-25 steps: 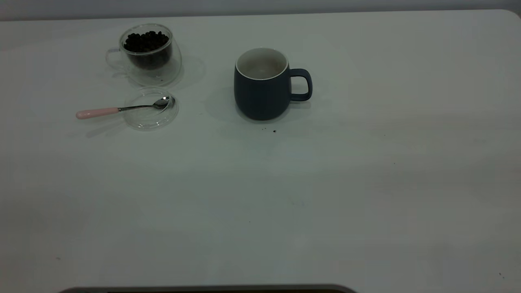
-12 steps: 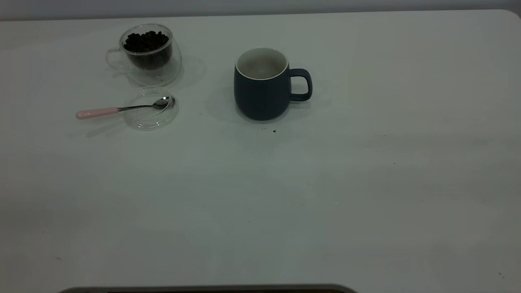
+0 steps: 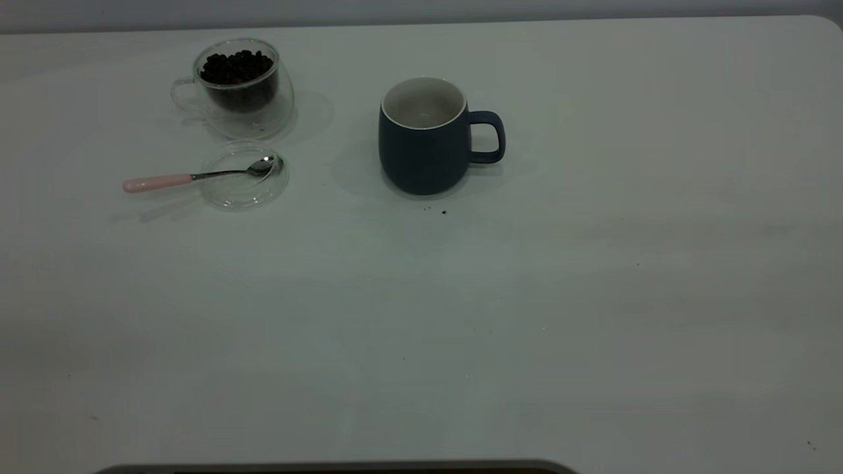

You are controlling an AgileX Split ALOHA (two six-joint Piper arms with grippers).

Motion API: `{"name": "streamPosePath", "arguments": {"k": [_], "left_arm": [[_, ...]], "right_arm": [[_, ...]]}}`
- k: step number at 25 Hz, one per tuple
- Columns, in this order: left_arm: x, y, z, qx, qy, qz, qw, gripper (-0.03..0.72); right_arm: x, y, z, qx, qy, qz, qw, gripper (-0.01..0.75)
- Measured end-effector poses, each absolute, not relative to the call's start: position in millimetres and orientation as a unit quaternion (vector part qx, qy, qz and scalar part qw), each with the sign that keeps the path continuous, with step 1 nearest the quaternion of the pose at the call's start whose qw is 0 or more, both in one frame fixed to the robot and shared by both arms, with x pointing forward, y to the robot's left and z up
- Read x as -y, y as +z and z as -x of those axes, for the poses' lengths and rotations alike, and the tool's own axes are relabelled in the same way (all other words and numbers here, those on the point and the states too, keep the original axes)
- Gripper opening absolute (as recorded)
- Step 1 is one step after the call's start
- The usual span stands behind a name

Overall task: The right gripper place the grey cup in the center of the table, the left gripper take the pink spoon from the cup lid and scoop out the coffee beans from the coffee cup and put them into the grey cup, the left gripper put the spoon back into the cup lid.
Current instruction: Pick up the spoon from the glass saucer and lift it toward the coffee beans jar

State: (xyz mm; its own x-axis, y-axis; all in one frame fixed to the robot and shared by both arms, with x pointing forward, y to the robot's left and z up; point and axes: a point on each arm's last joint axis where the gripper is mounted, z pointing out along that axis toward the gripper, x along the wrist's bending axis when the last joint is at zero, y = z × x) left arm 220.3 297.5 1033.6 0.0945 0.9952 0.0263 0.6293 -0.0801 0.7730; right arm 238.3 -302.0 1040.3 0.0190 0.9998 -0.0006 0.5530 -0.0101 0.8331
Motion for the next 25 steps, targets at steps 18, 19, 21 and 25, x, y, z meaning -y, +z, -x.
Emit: {"name": "streamPosePath", "arguments": {"k": [18,19,21,25], "left_arm": [[-298.0,1047.3,-300.2,-0.734,0.18,-0.606,0.247,0.395],[-298.0,1049.2,-312.9,-0.739,0.176,-0.603,0.244,0.392],[-297.8,1049.7,-343.9,-0.747,0.166,-0.6,0.233,0.381],[-302.1,1044.8,-402.6,-0.766,0.149,-0.59,0.205,0.371]], "right_arm": [[302.0,1040.3,-238.3,-0.617,0.331,-0.629,0.338,0.531],[302.0,1040.3,-238.3,-0.617,0.331,-0.629,0.338,0.531],[302.0,1040.3,-238.3,-0.617,0.331,-0.629,0.338,0.531],[302.0,1040.3,-238.3,-0.617,0.331,-0.629,0.338,0.531]]}}
